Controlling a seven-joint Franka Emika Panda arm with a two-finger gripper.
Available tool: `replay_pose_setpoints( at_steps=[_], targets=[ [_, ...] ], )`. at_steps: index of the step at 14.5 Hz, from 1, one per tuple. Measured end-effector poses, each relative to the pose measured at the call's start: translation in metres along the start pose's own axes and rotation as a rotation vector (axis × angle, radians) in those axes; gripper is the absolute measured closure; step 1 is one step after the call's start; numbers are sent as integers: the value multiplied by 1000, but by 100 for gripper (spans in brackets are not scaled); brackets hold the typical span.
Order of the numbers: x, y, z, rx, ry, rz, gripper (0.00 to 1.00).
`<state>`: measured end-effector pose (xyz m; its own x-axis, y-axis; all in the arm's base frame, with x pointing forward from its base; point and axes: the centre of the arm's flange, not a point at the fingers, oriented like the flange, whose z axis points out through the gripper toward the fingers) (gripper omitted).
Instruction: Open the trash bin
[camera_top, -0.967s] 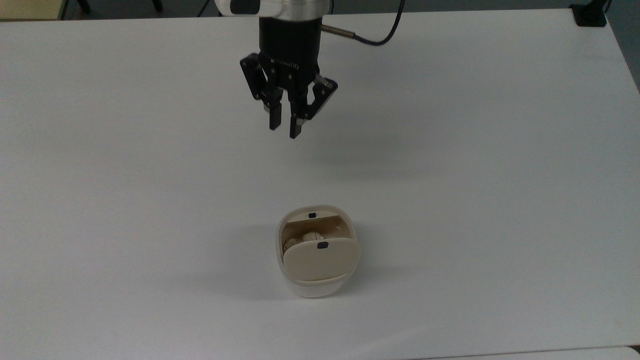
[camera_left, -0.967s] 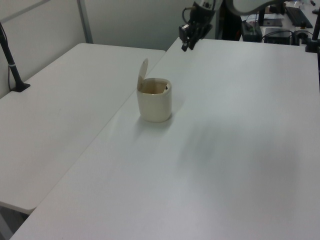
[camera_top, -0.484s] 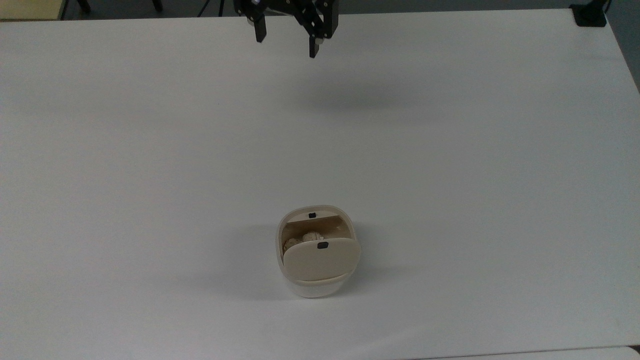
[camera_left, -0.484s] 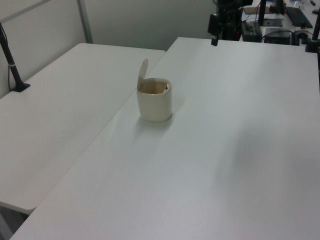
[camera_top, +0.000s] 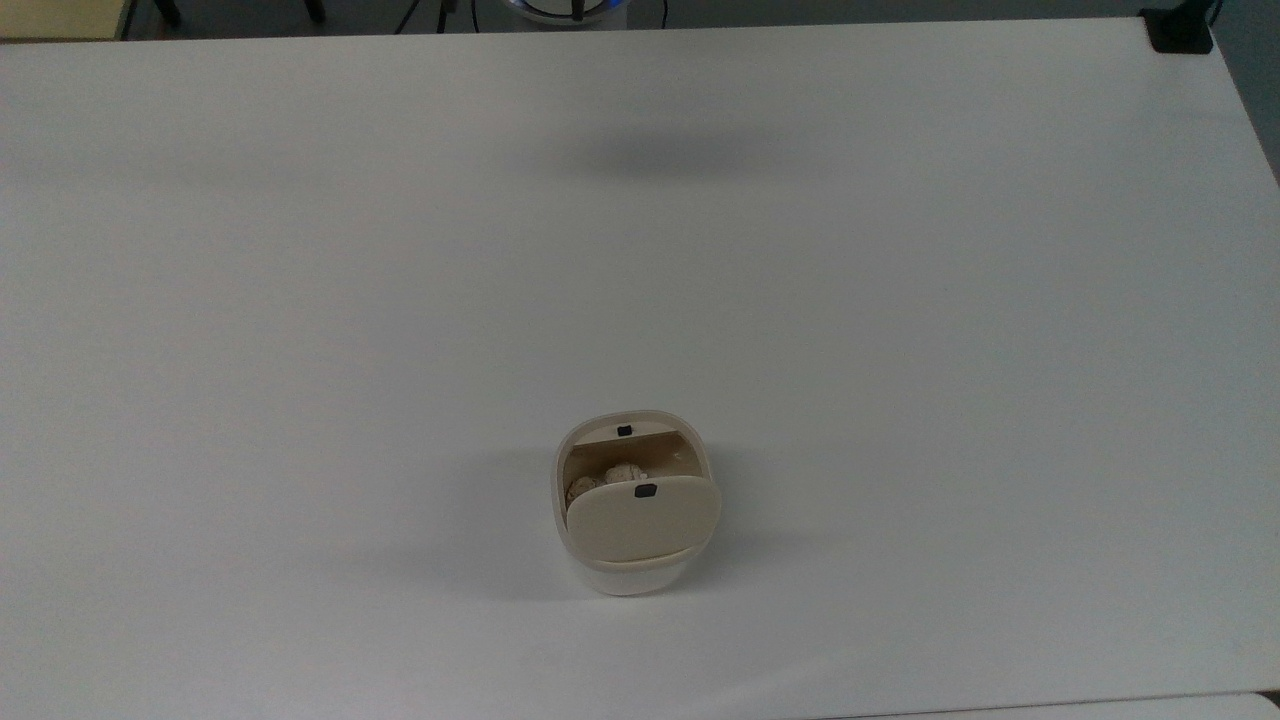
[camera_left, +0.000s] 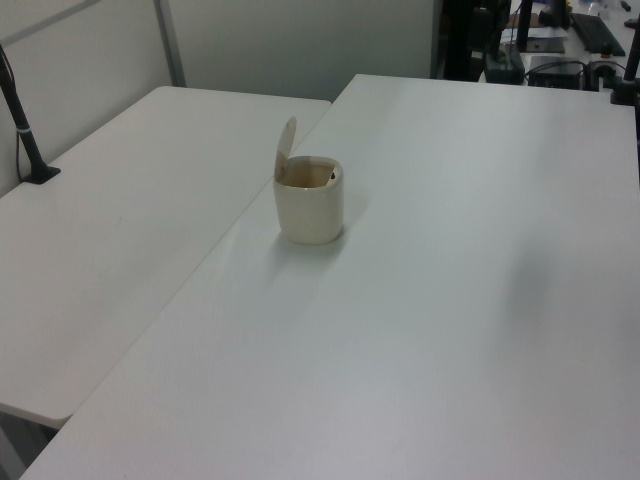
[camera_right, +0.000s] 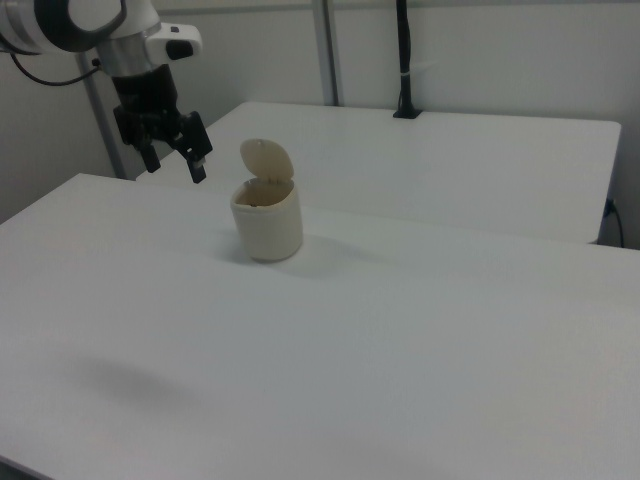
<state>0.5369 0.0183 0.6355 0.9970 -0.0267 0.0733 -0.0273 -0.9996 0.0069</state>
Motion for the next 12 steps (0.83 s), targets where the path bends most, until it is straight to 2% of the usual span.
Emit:
replay_pose_setpoints(
  at_steps=[3,12],
  targets=[
    [2,10,4,-1,-8,-42,0],
    [4,8,8,-1,-15,-57,0]
  ],
)
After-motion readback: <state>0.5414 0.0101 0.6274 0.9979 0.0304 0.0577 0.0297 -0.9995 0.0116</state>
